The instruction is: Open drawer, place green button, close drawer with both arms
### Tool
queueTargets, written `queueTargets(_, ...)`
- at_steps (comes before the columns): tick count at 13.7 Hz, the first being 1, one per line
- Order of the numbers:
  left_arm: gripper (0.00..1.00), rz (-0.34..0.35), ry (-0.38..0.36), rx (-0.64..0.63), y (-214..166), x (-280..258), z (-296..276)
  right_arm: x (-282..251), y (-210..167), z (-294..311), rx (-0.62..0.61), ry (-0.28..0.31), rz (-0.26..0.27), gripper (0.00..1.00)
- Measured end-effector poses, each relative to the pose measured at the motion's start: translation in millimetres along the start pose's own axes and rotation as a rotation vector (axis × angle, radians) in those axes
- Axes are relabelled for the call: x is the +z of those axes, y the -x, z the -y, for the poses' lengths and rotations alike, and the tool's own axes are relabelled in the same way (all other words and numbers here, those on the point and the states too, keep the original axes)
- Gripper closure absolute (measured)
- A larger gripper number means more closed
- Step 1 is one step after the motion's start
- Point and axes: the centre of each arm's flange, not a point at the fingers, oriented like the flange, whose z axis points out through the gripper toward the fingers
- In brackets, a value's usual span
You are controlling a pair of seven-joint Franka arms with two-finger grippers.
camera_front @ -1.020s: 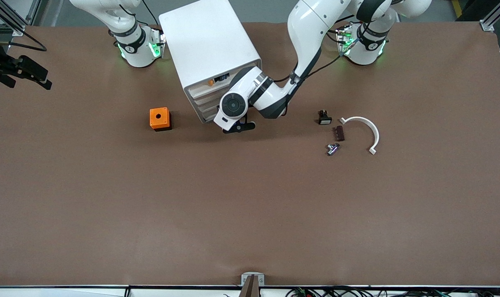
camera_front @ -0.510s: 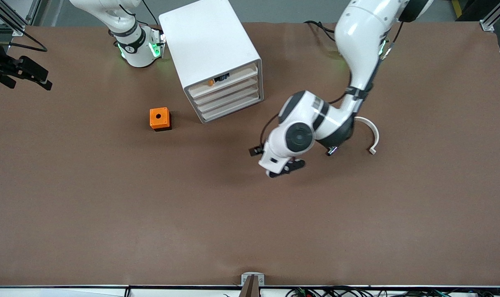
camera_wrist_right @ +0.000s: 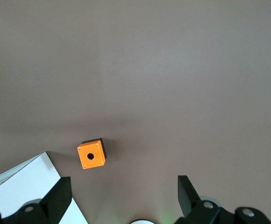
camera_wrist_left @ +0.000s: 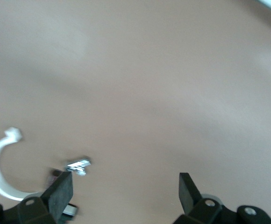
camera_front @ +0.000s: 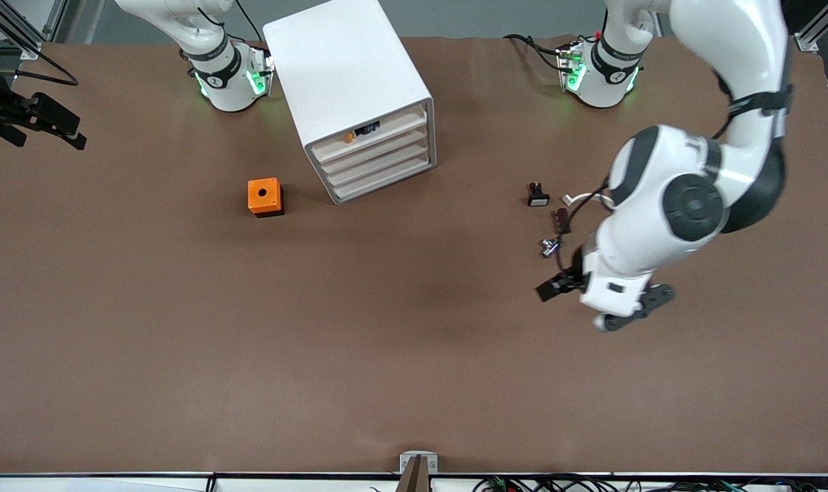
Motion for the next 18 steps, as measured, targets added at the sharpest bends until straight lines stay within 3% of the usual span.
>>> queueTargets(8,0.00,-0.026,-0.039,0.189,-33.2,-114.0,129.5,1.2,-1.6,0.4,-0.001,0.000,0.000,0.00)
queueTargets(13,0.00,-0.005,-0.053,0.346,-29.0,-152.4,179.8,1.6,-2.0,0.9,-0.002,0.000,0.000,0.00)
queueTargets(18,0.00,0.010,-0.063,0.370,-6.6,-165.7,197.3,1.3,-2.0,1.1,-0.003,0.001,-0.001,0.00)
